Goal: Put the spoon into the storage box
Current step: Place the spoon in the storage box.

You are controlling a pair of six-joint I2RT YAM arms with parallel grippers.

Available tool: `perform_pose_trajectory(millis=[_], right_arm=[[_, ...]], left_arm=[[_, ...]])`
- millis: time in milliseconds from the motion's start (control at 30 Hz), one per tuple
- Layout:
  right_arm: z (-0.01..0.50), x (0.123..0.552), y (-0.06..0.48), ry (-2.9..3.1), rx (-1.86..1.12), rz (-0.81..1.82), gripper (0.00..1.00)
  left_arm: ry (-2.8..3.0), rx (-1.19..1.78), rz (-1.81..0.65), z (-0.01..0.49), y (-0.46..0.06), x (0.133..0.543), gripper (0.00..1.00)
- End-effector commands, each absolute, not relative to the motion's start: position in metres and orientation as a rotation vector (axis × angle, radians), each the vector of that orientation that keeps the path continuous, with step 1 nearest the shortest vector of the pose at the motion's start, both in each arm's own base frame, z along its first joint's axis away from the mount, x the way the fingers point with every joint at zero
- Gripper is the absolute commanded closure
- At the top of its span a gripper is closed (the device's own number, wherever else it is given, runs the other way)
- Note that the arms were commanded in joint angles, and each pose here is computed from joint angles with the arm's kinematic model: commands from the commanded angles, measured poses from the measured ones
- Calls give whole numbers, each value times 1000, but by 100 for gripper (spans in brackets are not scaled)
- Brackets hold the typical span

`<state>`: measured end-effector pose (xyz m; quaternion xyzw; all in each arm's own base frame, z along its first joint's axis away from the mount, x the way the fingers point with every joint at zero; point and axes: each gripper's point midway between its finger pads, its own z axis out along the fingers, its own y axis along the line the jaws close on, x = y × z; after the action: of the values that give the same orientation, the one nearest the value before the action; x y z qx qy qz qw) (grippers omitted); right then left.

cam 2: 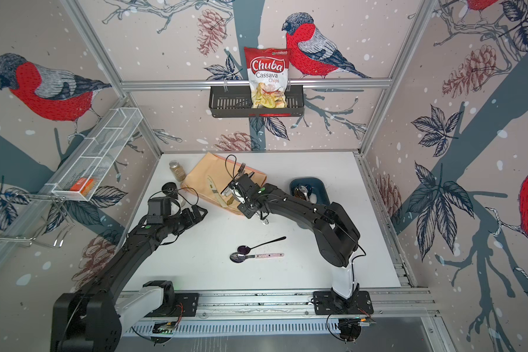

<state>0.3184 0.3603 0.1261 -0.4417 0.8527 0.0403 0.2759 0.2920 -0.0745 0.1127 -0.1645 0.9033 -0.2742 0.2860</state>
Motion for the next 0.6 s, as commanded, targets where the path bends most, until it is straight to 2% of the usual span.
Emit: perform_pose_trajectory(millis=[0,333,567], right_arm=[[135,324,337,2376,-1093,99,99],[154,353,245,2507,-799,59,100],[144,364,185,2607,-621,85,99]], left_arm=[[2397,-333,-768,123,-88,299,4],[2450,-97,-765,130,-143,313,4],[2490,13,-751,125,-175,320,4]])
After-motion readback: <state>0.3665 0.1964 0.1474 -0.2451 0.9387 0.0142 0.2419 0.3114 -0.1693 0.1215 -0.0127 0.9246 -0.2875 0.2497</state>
